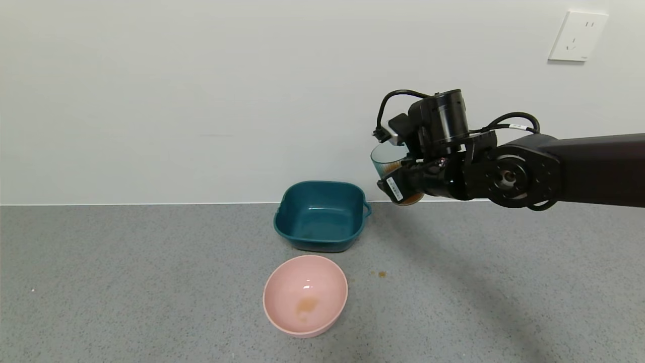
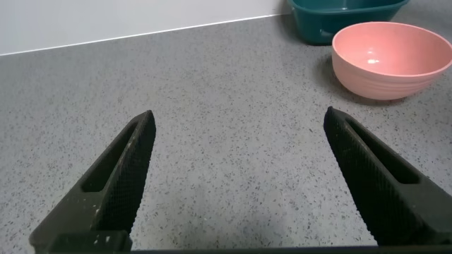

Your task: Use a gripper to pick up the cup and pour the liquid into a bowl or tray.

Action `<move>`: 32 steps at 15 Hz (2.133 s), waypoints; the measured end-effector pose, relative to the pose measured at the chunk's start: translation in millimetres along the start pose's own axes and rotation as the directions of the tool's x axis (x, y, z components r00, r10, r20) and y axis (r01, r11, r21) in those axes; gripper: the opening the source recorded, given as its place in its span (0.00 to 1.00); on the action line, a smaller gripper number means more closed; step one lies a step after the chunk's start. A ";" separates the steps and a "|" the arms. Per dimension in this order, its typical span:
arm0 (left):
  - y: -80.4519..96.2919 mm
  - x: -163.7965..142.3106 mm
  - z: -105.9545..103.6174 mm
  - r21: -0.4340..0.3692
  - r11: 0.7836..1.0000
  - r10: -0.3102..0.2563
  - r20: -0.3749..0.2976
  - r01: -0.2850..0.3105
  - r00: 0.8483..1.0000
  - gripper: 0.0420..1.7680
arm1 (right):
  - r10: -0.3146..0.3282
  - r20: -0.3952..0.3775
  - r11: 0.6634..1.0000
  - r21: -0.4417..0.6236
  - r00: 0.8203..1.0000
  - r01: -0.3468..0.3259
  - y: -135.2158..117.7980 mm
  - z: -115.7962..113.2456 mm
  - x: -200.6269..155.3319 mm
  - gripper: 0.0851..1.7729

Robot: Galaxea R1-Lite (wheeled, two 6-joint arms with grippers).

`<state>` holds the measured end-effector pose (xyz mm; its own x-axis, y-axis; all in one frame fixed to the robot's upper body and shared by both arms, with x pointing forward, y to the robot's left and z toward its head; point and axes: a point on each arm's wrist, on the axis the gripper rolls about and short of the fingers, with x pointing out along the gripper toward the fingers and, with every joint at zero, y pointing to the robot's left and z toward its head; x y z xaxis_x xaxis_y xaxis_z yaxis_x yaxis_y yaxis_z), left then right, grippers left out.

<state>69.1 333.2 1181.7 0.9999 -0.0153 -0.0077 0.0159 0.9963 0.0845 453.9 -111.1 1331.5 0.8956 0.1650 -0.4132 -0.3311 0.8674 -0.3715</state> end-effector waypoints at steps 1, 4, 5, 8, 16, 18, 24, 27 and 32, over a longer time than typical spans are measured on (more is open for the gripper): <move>0.0 0.0 0.0 0.000 1.000 0.000 0.000 0.000 1.000 0.97 | 0.006 -0.010 1.000 -0.015 1.000 -0.006 2.6 -0.1 1.5 0.75; 0.0 0.0 0.0 0.000 1.000 0.000 0.000 0.000 1.000 0.97 | 0.003 -0.019 0.996 -0.093 1.000 -0.004 4.4 0.7 4.0 0.75; 0.0 0.0 0.0 0.000 1.000 0.000 0.000 0.000 1.000 0.97 | -0.018 -0.023 0.992 -0.125 1.000 0.015 4.1 1.1 4.9 0.75; 0.0 0.0 0.0 0.000 1.000 0.000 0.000 0.000 1.000 0.97 | -0.037 -0.028 0.981 -0.193 0.999 0.031 9.1 3.9 6.4 0.75; 0.0 0.0 0.0 -0.001 1.000 0.000 0.000 0.000 1.000 0.97 | -0.036 -0.035 0.956 -0.292 0.999 0.024 32.4 16.0 6.6 0.75; 0.0 0.0 0.0 -0.001 1.000 0.000 0.000 0.000 1.000 0.97 | -0.069 -0.041 0.942 -0.333 0.997 0.051 32.0 19.1 6.4 0.75; 0.0 0.0 0.0 0.000 1.000 0.000 0.000 0.000 1.000 0.97 | -0.072 -0.057 0.912 -0.408 0.996 0.043 46.5 16.3 10.9 0.75; 0.0 0.0 0.0 0.000 1.000 0.000 0.000 0.000 1.000 0.97 | -0.107 -0.071 0.888 -0.455 0.992 0.063 52.8 13.1 15.0 0.75; 0.0 0.0 0.0 0.000 1.000 0.000 0.000 0.000 1.000 0.97 | -0.122 -0.080 0.855 -0.515 0.989 0.063 61.9 9.8 19.2 0.75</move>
<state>69.1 333.2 1181.7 0.9999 -0.0153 -0.0077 0.0159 0.9963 0.0842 453.5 -49.7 1308.7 0.9025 0.0199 -0.4303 -0.3794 0.5097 -0.7722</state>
